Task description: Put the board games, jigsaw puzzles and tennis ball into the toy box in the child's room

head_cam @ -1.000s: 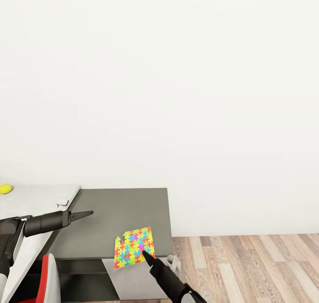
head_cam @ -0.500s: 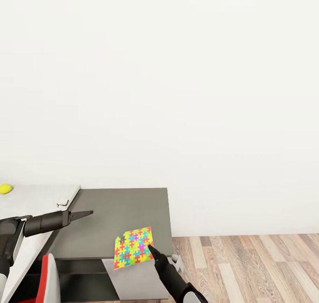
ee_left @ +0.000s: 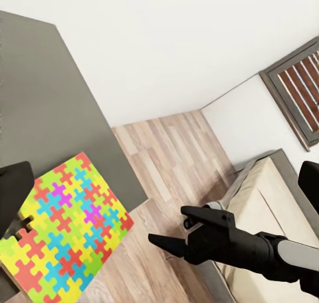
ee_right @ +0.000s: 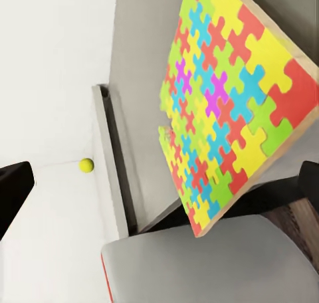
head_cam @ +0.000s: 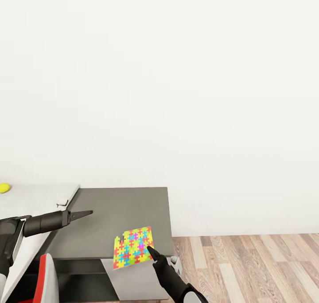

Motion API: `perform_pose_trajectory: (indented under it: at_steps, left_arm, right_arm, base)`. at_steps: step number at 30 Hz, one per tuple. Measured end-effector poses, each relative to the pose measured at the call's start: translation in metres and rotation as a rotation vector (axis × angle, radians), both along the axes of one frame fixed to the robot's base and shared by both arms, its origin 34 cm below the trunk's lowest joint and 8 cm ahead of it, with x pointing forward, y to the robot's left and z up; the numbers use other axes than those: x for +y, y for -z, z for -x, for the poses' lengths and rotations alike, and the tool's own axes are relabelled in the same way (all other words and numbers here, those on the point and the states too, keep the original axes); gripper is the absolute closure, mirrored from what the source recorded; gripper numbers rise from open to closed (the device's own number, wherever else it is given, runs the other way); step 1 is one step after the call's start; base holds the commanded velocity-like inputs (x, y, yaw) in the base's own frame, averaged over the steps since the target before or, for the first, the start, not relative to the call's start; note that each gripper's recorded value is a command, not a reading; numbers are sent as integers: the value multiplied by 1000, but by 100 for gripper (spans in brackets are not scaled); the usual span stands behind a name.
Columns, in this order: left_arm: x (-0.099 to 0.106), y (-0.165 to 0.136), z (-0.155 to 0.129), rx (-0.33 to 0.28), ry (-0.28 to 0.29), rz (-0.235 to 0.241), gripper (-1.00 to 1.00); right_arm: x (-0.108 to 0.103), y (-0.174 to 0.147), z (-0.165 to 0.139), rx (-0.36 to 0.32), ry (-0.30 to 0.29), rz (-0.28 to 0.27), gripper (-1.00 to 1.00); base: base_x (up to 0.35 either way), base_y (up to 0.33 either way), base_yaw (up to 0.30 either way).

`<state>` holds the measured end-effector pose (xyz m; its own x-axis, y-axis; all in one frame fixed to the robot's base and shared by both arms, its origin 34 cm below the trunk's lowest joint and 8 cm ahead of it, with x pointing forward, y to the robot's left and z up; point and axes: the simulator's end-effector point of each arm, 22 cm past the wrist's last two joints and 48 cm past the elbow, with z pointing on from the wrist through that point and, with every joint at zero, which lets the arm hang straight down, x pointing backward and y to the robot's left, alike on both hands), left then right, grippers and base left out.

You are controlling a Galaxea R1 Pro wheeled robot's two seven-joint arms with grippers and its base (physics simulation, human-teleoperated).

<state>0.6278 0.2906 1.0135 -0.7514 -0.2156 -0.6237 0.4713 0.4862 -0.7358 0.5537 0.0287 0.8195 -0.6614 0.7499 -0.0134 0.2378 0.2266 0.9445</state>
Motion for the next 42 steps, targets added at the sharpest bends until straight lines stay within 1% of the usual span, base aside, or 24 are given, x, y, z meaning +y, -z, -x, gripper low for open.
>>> perform_pose_trajectory:
  at_steps: [9, 14, 16, 19, 21, 23, 33, 42]
  left_arm:
    - [0, 9, -3, 0, 1, 0, -100]
    - [0, 14, -4, 0, 1, 0, -100]
    - [-1, 16, -4, 0, 1, 0, -100]
    - [0, 20, -5, -1, 1, 0, -100]
    - [0, 22, -6, -1, 0, 0, -100]
    - [0, 24, -6, -1, 0, 0, -100]
    - [0, 35, -8, -2, -2, 1, -100]
    - [0, 43, -9, -2, -2, 1, -100]
  right_arm:
    - [0, 9, -3, 2, 1, -4, -100]
    - [2, 15, -2, 12, -8, -12, -100]
    - [5, 18, 0, 32, -20, -24, -100]
    - [5, 26, 2, 68, -22, -28, -100]
    - [4, 30, -2, 95, -16, -26, -100]
    - [3, 32, -8, 104, -10, -26, -100]
    - [4, 38, -19, 95, -10, -28, -100]
    - [4, 45, -21, 91, -14, -25, -100]
  base:
    - [0, 0, 0]
    - [0, 0, 0]
    - [0, 0, 0]
    - [0, 0, 0]
    - [0, 0, 0]
    - [0, 0, 0]
    - [0, 0, 0]
    - [0, 0, 0]
